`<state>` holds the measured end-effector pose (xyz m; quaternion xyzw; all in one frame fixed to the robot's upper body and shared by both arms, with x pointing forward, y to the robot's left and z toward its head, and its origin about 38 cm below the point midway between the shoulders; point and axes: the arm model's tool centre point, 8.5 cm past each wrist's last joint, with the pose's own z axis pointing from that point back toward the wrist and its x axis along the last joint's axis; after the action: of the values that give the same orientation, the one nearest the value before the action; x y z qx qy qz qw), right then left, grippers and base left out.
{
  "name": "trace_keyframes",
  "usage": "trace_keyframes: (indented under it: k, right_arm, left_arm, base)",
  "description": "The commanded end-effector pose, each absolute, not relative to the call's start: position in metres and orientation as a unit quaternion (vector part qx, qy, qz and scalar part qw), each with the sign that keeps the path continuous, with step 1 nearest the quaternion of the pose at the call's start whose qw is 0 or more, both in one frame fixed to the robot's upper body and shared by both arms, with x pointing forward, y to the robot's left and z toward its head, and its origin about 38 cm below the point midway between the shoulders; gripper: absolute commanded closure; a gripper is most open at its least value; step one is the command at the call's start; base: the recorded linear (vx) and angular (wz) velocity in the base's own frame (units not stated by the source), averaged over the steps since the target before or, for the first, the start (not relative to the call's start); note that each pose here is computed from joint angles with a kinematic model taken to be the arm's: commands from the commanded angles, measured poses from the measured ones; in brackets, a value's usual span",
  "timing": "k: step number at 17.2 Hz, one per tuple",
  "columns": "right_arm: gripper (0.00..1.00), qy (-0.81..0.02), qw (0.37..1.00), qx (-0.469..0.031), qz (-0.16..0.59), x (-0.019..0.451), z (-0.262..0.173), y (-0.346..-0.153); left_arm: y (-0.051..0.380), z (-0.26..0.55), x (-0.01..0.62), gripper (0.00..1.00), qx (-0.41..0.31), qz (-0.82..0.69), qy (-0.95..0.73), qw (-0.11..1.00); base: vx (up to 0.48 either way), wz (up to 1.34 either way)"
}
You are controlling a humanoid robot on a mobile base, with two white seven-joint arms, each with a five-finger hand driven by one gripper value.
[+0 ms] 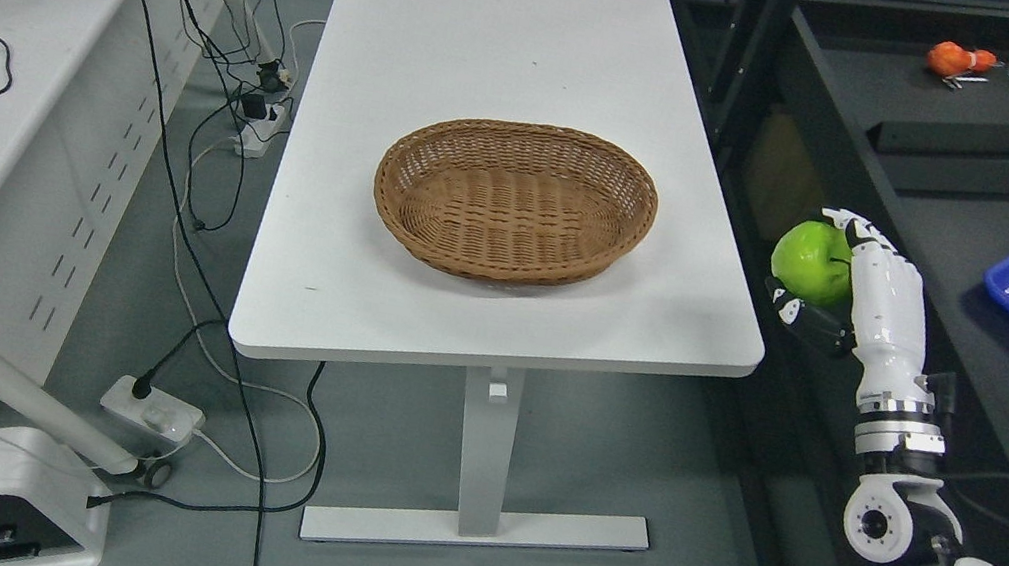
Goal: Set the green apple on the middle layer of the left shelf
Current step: 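Carry the green apple to the black shelf tray while turning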
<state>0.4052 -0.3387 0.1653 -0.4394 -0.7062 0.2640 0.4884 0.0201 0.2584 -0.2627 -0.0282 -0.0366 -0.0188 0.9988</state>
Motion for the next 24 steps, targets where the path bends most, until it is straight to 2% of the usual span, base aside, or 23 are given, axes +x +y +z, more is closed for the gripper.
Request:
trace_keyframes:
  k: [1,2,5,7,17,24]
  right_arm:
    - [1.00,-0.722,0.479,-0.438,0.240,0.381,0.172,-0.336]
    - [1.00,-0.727,0.474,-0.431,0.247,0.379,0.170,-0.332]
    - [1.00,-0.743,0.467,-0.379,0.293,0.367,0.149,-0.302]
    - [1.00,-0.738,0.476,-0.364,0.309,0.365,0.141,-0.295]
    - [1.00,-0.732,0.482,-0.368,0.311,0.362,0.137,-0.299]
    - [1.00,-0.730,0.486,-0.370,0.308,0.361,0.136,-0.300]
  left_arm:
    - [0.270,-0.262,0.028,0.00,-0.019,-0.020,-0.042,0.999]
    - [0.270,-0.262,0.028,0.00,-0.019,-0.020,-0.042,0.999]
    - [0.270,-0.262,0.028,0.00,-0.019,-0.020,-0.043,0.999]
    - [0.270,-0.262,0.028,0.00,-0.019,-0.020,-0.042,0.999]
    - [0.270,-0.262,0.028,0.00,-0.019,-0.020,-0.043,0.999]
    - [0.270,-0.262,0.028,0.00,-0.019,-0.020,-0.042,0.999]
  base:
    - [-0.351,-0.42]
    - [-0.327,-0.31]
    - [-0.354,-0.19]
    - [-0.400,-0.01]
    - [-0.348,-0.01]
    - [-0.120,-0.83]
